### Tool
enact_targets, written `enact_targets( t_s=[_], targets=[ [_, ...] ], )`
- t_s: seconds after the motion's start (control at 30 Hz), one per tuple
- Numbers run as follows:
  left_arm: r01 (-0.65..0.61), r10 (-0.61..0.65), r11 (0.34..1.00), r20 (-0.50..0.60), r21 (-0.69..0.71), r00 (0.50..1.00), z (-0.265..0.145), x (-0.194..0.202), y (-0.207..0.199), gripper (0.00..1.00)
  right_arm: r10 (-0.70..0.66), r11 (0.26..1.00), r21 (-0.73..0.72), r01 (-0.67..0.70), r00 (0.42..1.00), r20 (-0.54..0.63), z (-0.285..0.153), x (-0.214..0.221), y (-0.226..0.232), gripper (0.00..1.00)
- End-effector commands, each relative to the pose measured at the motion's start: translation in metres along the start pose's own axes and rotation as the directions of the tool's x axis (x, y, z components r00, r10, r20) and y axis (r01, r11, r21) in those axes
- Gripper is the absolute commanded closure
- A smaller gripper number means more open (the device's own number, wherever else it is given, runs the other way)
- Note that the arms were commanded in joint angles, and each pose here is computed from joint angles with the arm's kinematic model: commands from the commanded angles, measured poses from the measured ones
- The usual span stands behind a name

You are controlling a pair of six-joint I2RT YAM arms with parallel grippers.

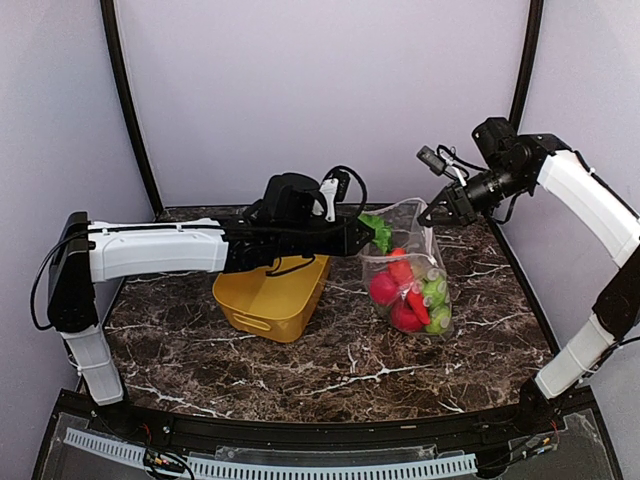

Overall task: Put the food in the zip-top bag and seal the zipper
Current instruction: Adjust the zipper food storage bag at the center of the board.

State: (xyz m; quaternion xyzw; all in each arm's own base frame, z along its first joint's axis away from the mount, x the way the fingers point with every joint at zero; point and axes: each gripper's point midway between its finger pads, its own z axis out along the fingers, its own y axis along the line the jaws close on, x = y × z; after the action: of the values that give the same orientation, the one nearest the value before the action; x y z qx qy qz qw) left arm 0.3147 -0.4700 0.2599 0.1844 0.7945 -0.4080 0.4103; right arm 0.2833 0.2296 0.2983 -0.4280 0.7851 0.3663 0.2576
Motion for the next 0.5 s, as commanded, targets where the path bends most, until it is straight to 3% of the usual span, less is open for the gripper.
enact_targets(
  t_s=[0.0,0.13,0.3,0.37,0.47],
  targets=[
    [-0.012,0.015,0.999,-0.049,0.051,0.999,-0.007,-0.005,-0.014,0.68,-0.040,0.999,0.013,0.040,0.999,0.023,-0.004,-0.004,0.006,1.00],
    [-0.074,0.075,0.991,-0.010,0.111,0.997,-0.024,-0.020,-0.032,0.56,-0.039,0.999,0.010,0.039,0.999,0.025,-0.004,-0.004,0.006,1.00],
    [-0.159,0.162,0.987,0.114,-0.039,0.980,-0.056,-0.051,-0.016,0.40,-0.038,0.999,0.010,0.038,0.999,0.024,-0.002,-0.004,0.004,1.00],
    [-0.171,0.183,0.979,0.103,-0.114,0.978,-0.059,-0.052,-0.004,0.39,-0.036,0.999,0.009,0.036,0.999,0.021,-0.001,-0.004,0.003,1.00],
    [-0.138,0.145,0.982,0.047,-0.132,0.988,-0.053,-0.038,0.004,0.48,-0.037,0.999,0.014,0.037,0.999,0.021,-0.001,-0.004,0.002,1.00]
  ],
)
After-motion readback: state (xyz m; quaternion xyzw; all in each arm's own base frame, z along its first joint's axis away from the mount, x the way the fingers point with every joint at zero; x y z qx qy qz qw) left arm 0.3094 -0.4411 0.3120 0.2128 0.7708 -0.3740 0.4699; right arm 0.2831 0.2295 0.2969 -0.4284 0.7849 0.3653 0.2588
